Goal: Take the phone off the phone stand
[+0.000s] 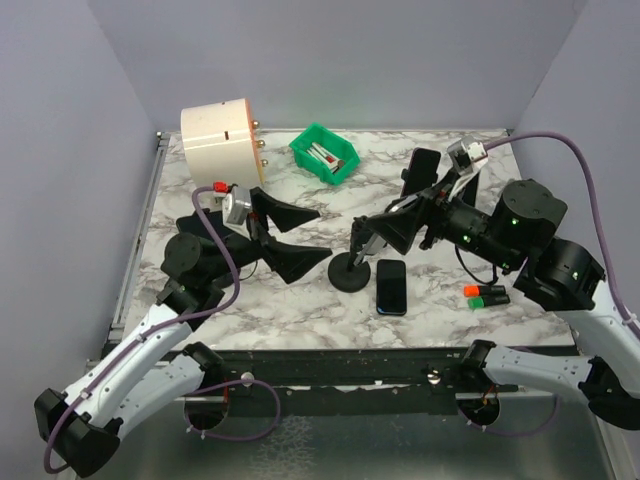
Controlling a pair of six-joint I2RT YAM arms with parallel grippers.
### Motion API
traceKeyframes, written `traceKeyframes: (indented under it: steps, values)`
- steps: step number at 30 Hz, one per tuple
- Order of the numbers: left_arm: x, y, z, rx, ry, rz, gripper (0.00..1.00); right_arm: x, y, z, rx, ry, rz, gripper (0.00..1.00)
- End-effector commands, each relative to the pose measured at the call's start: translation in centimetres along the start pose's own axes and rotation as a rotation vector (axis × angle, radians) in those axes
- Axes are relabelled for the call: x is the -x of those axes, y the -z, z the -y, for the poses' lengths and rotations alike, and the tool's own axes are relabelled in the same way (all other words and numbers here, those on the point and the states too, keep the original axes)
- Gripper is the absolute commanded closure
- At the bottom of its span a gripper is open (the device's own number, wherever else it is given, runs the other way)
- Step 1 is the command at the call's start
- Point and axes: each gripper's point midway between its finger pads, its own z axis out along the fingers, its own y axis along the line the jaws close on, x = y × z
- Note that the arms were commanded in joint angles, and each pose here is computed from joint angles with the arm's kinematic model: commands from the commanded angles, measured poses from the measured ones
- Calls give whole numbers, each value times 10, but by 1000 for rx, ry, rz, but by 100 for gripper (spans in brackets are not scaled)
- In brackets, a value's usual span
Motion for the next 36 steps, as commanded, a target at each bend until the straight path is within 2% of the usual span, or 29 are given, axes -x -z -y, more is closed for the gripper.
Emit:
traceKeyframes:
  steps: [1,7,18,25,36]
  values:
    - [-6,0,22,-120,-58,-143,1,4,0,-5,-5,-38,-44,100]
    - [-2,-13,22,-96,-79,-238,5,-3,-19,4,-84,-90,-115,100]
    - [-9,-23,18,-52,-112,-293,15,-2,-49,-1,-79,-143,-126,100]
    - [-21,-26,9,-10,-110,-325,34,-3,-61,-7,-48,-168,-135,100]
    - [-29,-39,3,25,-116,-343,72,-9,-66,-5,-61,-194,-148,100]
